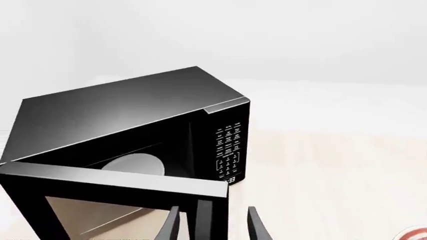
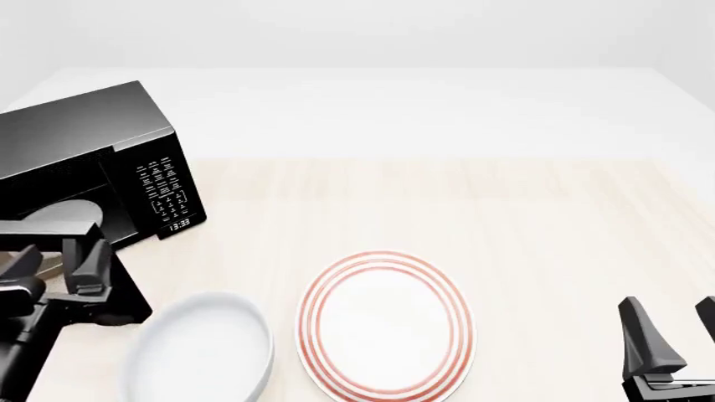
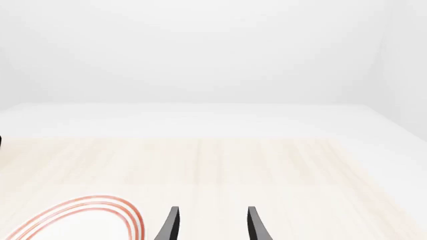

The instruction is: Open the microwave.

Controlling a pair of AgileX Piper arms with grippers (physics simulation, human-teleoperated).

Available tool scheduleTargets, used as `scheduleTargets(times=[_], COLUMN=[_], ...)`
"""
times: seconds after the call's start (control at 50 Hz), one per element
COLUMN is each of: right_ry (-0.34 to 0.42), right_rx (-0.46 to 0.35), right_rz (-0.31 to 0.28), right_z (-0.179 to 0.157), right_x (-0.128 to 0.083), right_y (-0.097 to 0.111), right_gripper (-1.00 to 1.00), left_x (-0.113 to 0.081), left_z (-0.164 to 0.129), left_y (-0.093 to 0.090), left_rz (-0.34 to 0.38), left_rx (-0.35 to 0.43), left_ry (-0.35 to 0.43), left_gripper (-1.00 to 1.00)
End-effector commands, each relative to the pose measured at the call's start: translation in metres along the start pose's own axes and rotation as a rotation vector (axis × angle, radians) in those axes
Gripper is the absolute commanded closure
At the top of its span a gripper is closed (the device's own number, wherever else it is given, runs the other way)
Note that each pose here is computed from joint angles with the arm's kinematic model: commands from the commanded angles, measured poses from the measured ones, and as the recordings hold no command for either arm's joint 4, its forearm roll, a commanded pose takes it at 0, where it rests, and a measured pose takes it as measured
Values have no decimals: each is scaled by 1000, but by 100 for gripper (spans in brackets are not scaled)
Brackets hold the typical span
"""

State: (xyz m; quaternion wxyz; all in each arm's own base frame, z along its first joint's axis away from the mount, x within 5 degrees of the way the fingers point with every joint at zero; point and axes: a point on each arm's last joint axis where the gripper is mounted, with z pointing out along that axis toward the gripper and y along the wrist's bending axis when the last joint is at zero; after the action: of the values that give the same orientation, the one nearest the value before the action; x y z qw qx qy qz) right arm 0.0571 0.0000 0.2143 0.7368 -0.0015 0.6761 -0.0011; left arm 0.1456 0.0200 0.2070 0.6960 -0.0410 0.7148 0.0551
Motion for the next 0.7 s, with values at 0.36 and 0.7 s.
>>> scheduleTargets(times=[0.36,0.7], right_ry=[0,0], right_rx=[0,0], right_rz=[0,0], right_z=[0,0], right_x=[0,0], right_y=[0,0], right_gripper=[-100,-100], left_x=[-32,-60], left_z=[-37,-58], left_y=[2,3], left_rz=[15,32], left_rx=[-12,-25], left_ry=[-55,-91], left_gripper=[-100,-100])
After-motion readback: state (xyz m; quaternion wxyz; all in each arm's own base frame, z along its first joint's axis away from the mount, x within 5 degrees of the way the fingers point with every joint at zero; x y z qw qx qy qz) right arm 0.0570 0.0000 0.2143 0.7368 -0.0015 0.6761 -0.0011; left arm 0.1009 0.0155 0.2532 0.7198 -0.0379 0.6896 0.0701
